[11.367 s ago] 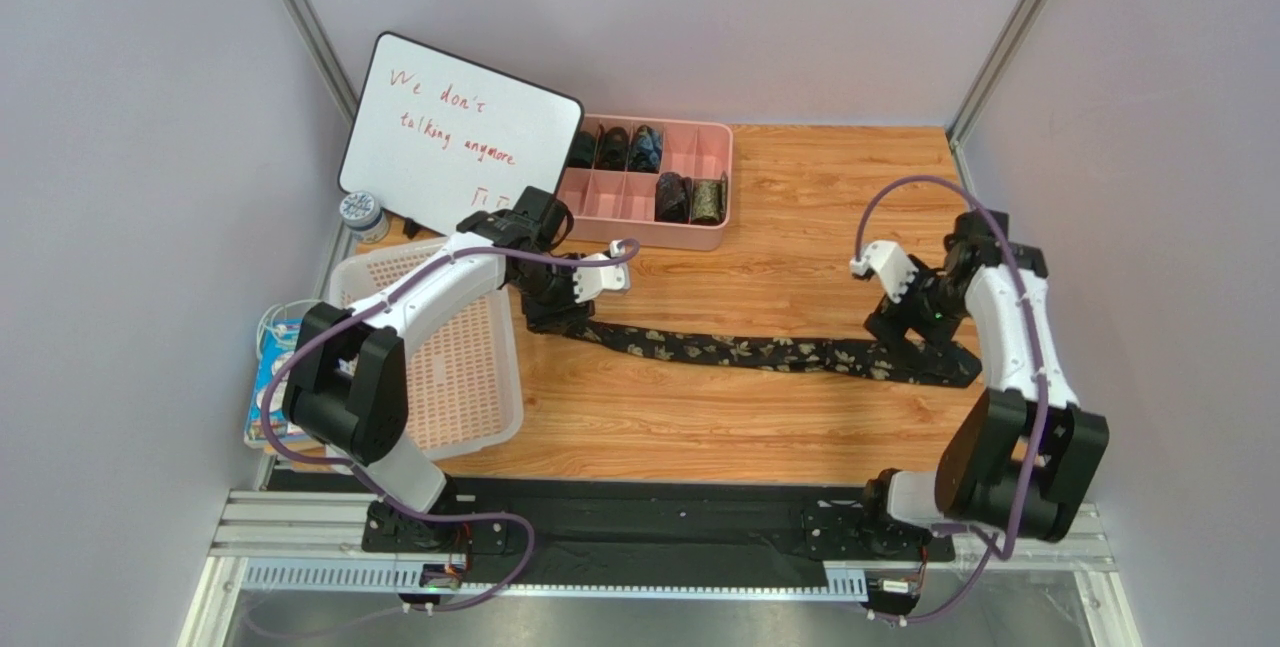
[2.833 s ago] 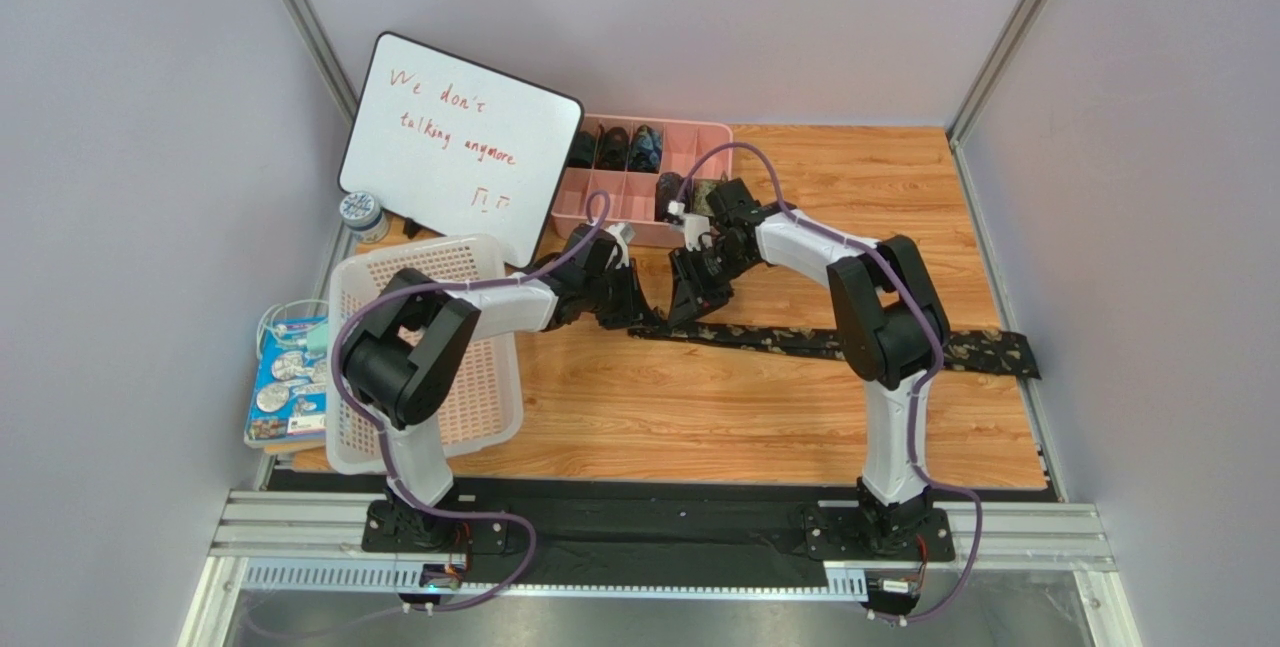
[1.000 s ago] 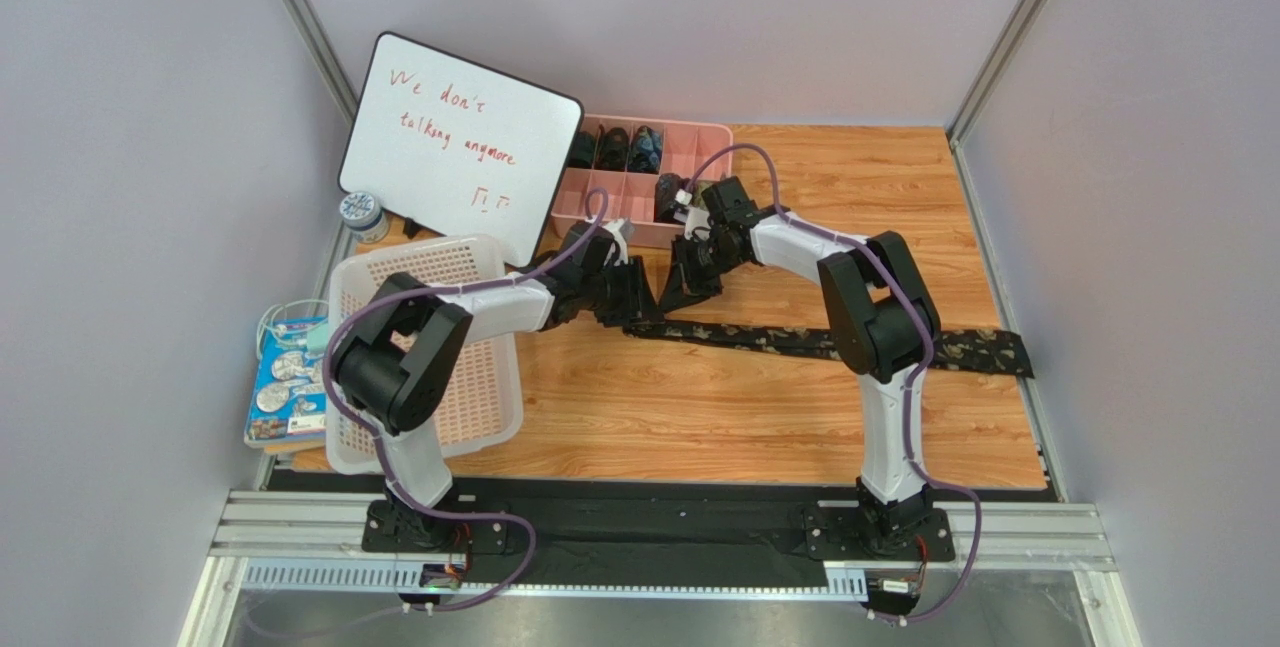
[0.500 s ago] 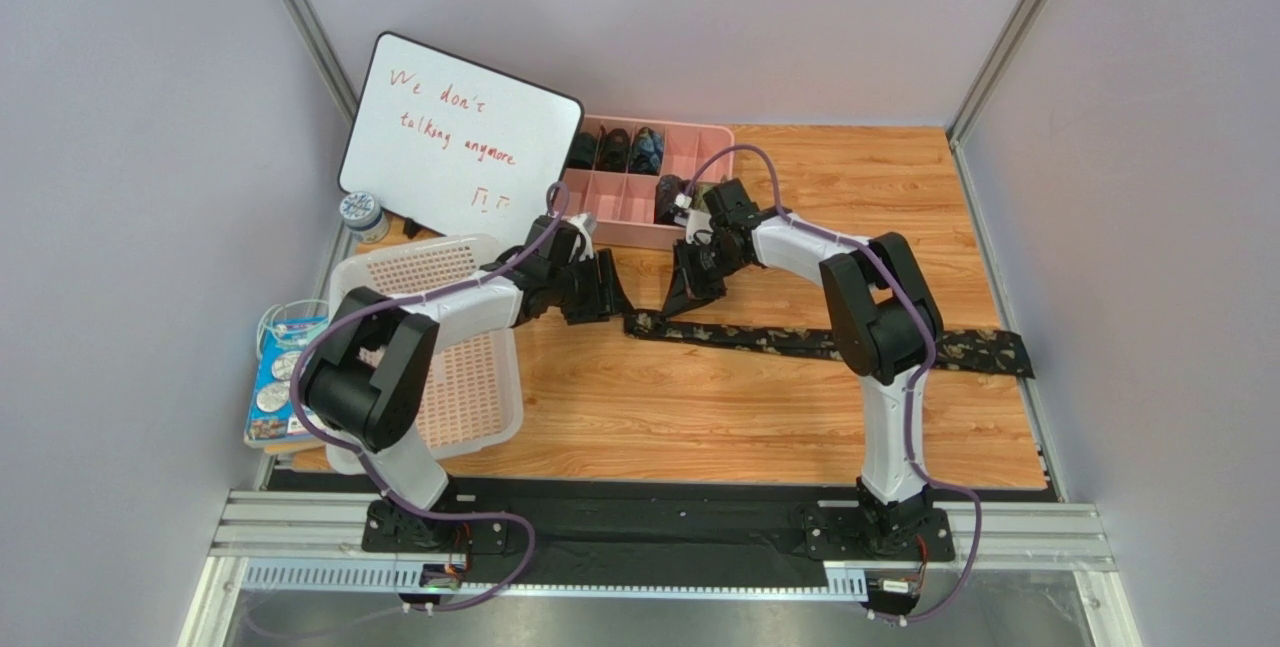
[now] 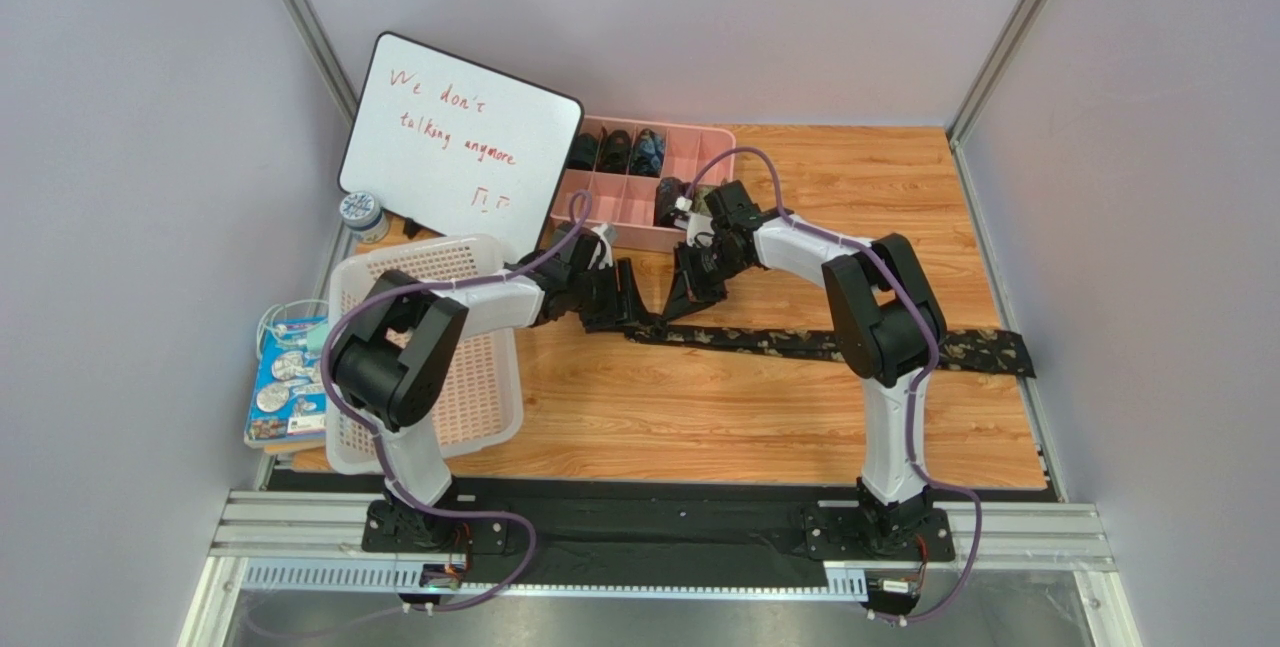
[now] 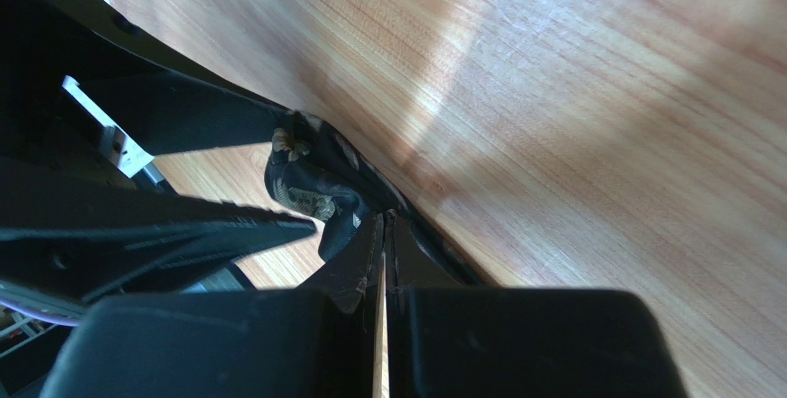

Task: Roll the ties
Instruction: Roll the tie at the center of the board.

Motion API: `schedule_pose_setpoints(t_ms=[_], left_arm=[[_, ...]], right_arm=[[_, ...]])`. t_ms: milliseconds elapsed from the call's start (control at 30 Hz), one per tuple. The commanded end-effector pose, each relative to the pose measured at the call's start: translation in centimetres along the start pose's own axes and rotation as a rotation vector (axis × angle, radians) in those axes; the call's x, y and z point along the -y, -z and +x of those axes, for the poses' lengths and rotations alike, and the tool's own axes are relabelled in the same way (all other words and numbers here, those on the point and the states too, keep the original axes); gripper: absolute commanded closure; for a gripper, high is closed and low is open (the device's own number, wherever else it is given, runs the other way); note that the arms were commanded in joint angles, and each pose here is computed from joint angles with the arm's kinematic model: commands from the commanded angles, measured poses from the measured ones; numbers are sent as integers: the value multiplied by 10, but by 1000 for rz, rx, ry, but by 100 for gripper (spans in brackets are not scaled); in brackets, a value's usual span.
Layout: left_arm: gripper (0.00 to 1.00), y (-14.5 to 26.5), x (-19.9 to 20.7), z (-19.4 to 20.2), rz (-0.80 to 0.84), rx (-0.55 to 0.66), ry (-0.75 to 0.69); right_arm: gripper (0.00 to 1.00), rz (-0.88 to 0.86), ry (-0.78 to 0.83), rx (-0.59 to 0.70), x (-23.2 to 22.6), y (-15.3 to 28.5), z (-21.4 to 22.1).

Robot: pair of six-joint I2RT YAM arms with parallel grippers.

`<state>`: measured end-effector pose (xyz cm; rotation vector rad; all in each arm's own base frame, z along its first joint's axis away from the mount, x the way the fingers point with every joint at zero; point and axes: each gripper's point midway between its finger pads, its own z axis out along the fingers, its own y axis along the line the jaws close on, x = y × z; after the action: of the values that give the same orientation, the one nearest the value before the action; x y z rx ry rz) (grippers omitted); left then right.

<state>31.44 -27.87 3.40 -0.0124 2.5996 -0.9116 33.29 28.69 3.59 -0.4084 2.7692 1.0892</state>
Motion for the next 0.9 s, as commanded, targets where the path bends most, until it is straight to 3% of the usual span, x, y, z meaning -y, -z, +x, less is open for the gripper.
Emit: schedule_pose_setpoints(t_ms=[0, 133, 167, 233, 267, 367, 467, 867], left_arm=[[42, -7, 14, 0, 27, -6, -3], [56, -6, 0, 1, -44, 1, -15], [63, -6, -4, 3, -61, -3, -23], [67, -5, -11, 5, -92, -5, -24], [69, -4, -12, 5, -96, -4, -25], [69, -3, -14, 7, -98, -2, -28], [69, -1, -10, 6, -91, 4, -35], [67, 0, -5, 8, -82, 8, -61]], right_arm=[[100, -52, -6, -15, -19, 7, 6], [98, -66, -5, -12, -25, 12, 4], [90, -69, -5, -9, -27, 13, 4], [84, -80, -14, -4, -33, 21, 0], [77, -78, -20, -5, -34, 24, -1], [63, -68, -58, -26, -36, 32, 4], [59, -65, -103, -54, -37, 35, 15], [58, -43, -204, -102, -20, 10, 25]])
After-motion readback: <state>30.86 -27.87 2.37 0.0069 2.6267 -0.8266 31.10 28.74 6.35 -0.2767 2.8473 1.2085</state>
